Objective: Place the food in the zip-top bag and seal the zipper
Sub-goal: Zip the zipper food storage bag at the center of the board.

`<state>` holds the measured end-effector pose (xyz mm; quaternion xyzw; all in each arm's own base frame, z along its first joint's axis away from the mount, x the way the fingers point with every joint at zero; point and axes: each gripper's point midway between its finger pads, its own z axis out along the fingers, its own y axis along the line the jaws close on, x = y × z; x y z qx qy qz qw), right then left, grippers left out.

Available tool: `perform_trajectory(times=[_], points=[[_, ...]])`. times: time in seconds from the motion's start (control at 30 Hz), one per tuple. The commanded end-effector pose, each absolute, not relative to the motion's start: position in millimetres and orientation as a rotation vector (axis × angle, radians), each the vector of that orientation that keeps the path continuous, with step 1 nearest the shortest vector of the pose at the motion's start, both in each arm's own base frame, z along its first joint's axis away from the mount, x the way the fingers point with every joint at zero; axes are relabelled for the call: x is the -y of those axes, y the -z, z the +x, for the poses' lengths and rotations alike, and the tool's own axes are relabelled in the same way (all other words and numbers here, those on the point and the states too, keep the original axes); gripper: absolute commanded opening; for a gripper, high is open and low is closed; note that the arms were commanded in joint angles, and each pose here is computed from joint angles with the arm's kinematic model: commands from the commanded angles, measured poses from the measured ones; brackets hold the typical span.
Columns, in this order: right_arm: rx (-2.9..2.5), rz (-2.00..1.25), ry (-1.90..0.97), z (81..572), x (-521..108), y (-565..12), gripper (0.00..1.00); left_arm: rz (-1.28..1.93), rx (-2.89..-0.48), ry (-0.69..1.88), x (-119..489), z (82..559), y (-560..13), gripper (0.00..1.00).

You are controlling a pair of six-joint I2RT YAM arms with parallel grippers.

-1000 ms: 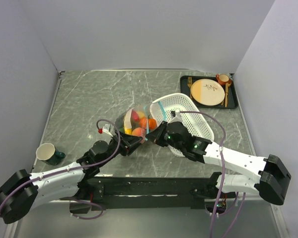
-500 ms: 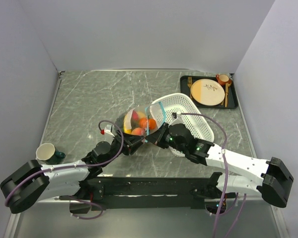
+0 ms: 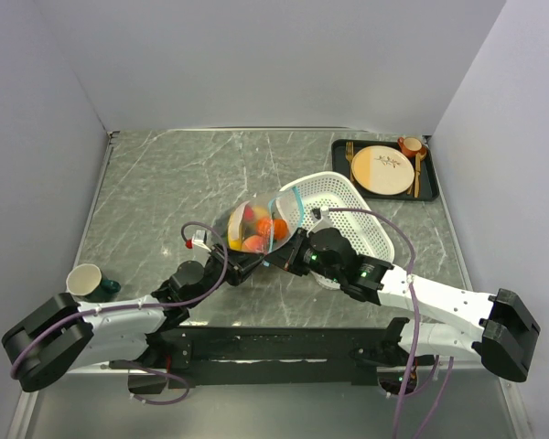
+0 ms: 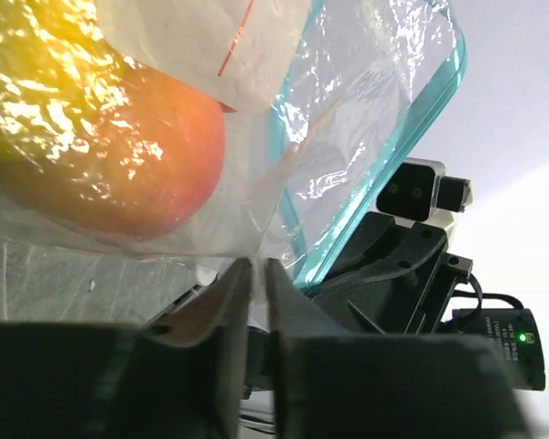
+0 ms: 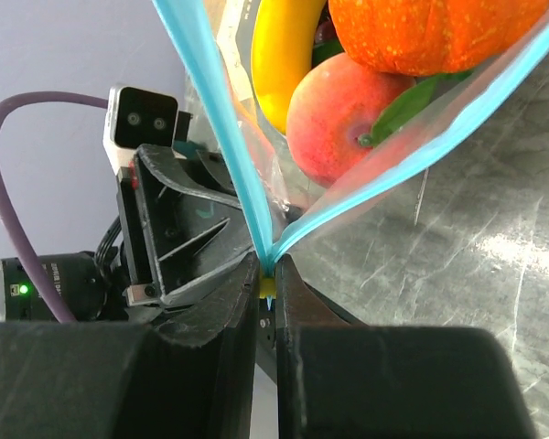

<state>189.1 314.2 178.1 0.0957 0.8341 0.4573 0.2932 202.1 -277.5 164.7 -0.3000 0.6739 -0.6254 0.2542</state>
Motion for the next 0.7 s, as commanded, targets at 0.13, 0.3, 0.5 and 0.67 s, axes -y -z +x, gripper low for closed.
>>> perform_trajectory(times=[0.13, 0.3, 0.5, 0.67], points=[[-2.189, 0.235, -1.239, 192, -321, -191, 0.0, -0.81, -1.763, 1.732, 273, 202, -181, 0.01], [-2.173, 0.259, -1.152, 203, -315, -191, 0.0, -0.808, -1.783, 1.715, 268, 197, -176, 0.01], [-2.169, 0.264, -1.069, 215, -309, -193, 0.0, -0.793, -1.818, 1.69, 263, 191, -165, 0.01], [-2.158, 0.266, -1.076, 221, -307, -193, 0.0, -0.771, -1.859, 1.686, 264, 185, -156, 0.01]])
